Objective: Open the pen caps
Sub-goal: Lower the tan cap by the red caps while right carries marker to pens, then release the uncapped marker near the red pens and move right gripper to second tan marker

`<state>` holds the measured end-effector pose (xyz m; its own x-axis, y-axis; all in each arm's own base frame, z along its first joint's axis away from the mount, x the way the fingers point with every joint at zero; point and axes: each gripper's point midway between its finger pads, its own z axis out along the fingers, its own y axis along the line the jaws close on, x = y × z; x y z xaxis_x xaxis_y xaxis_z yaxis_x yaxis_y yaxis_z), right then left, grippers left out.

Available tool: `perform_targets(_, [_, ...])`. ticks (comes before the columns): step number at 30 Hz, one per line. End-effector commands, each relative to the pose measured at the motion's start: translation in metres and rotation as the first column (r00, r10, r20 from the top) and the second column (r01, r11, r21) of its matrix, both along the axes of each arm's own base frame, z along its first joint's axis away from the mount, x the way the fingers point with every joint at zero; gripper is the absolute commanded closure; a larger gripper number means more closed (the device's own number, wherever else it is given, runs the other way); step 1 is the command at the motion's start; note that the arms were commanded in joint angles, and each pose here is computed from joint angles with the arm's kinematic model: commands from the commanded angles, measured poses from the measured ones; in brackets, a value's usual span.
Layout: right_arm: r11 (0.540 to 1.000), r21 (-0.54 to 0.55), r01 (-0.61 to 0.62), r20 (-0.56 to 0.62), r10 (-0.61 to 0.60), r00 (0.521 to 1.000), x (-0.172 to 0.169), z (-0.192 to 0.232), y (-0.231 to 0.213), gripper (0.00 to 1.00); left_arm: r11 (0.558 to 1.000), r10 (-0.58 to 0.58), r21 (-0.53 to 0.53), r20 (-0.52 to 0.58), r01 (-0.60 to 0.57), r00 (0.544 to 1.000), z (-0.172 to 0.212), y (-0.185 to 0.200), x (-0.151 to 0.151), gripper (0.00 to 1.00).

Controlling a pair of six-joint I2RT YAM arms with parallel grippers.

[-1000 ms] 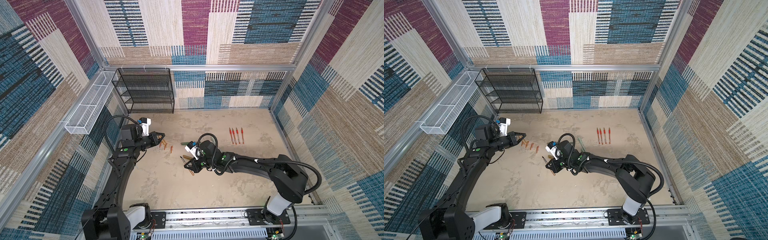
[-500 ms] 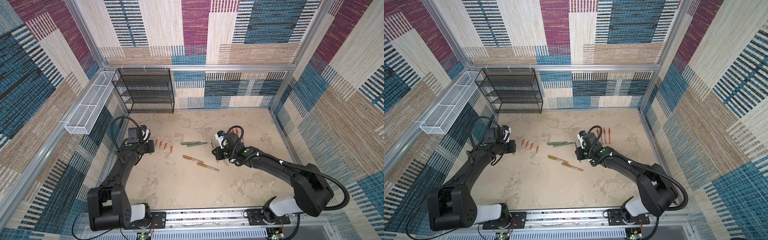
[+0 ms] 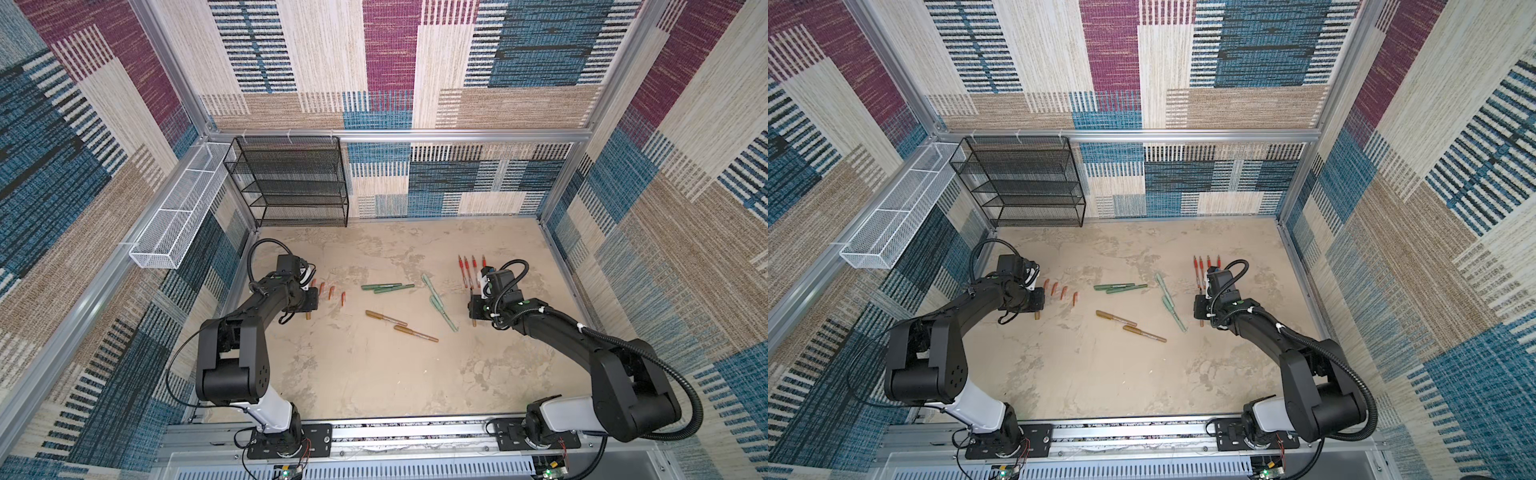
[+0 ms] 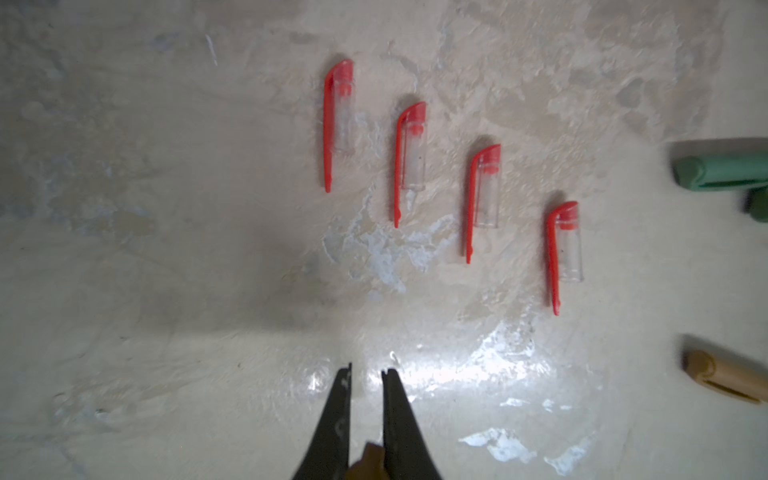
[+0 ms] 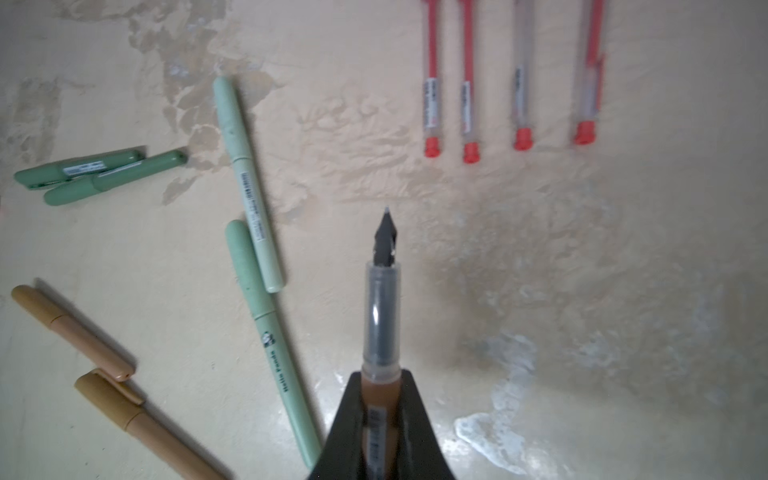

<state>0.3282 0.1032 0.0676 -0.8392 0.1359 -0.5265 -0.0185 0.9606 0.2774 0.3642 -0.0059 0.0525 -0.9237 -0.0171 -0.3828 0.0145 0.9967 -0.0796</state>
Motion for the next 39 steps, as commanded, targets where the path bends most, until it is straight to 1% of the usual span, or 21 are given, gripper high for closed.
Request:
perform_targets(1, [1.000, -0.005, 0.006, 0.012, -0.006, 1.000, 0.003, -0.002, -0.006, 0.96, 0.999, -0.026, 0.020, -0.042, 0.027, 0.999, -0.011, 0.000, -0.003, 0.96])
perform_targets(5, [1.000, -0.022, 0.018, -0.020, -0.019, 1.000, 0.004, -0.013, -0.011, 0.94, 0.999, -0.030, 0.041, -0.093, 0.034, 0.995, -0.022, 0.002, -0.003, 0.95])
perform_targets(8, [0.997, -0.066, 0.025, -0.038, -0.027, 0.999, 0.007, -0.023, -0.018, 0.92, 0.998, -0.020, 0.058, -0.111, 0.026, 0.994, -0.028, 0.005, -0.002, 0.90])
perform_targets(10, [0.995, -0.096, 0.035, -0.051, -0.040, 0.998, 0.010, -0.029, -0.022, 0.90, 0.998, -0.013, 0.059, -0.122, 0.021, 0.992, -0.031, 0.005, -0.002, 0.82])
perform_targets(12, [0.994, -0.101, 0.038, -0.071, -0.045, 0.996, 0.012, -0.034, -0.023, 0.87, 0.998, -0.012, 0.063, -0.122, 0.020, 0.992, -0.030, 0.005, -0.002, 0.73])
perform_targets(16, [0.993, -0.112, 0.034, -0.076, -0.043, 0.996, 0.017, -0.037, -0.023, 0.80, 0.998, 0.000, 0.066, -0.091, 0.006, 0.996, -0.023, 0.006, 0.000, 0.55])
perform_targets(18, [0.992, -0.123, 0.042, -0.086, -0.053, 0.995, 0.018, -0.038, -0.025, 0.76, 0.998, 0.004, 0.057, -0.069, 0.000, 0.998, -0.015, 0.004, 0.001, 0.50])
perform_targets(22, [0.994, -0.103, 0.037, -0.072, -0.044, 0.996, 0.021, -0.026, -0.021, 0.67, 0.998, 0.003, 0.070, 0.013, -0.004, 1.000, 0.012, 0.006, 0.004, 0.46])
perform_targets(26, [0.997, -0.070, 0.020, -0.036, -0.022, 0.999, 0.021, 0.001, -0.015, 0.66, 0.999, 0.003, 0.032, 0.092, -0.006, 0.996, 0.041, 0.000, 0.005, 0.42])
perform_targets(29, [0.999, -0.026, -0.020, 0.026, 0.021, 0.999, 0.017, 0.030, -0.003, 0.64, 1.000, -0.009, 0.008, 0.175, 0.008, 0.985, 0.068, -0.005, 0.004, 0.39])
perform_targets(33, [0.992, 0.018, -0.124, 0.089, 0.122, 0.989, 0.003, 0.053, 0.024, 0.62, 0.999, -0.015, -0.029, 0.291, 0.025, 0.956, 0.096, -0.012, -0.004, 0.32])
perform_targets(37, [0.963, 0.008, -0.270, 0.093, 0.268, 0.959, -0.019, 0.053, 0.061, 0.58, 0.998, -0.020, -0.040, 0.387, 0.039, 0.922, 0.120, -0.014, -0.013, 0.26])
perform_targets(39, [0.942, -0.006, -0.335, 0.091, 0.334, 0.938, -0.029, 0.046, 0.078, 0.54, 0.997, -0.023, -0.063, 0.419, 0.054, 0.908, 0.127, -0.018, -0.017, 0.24])
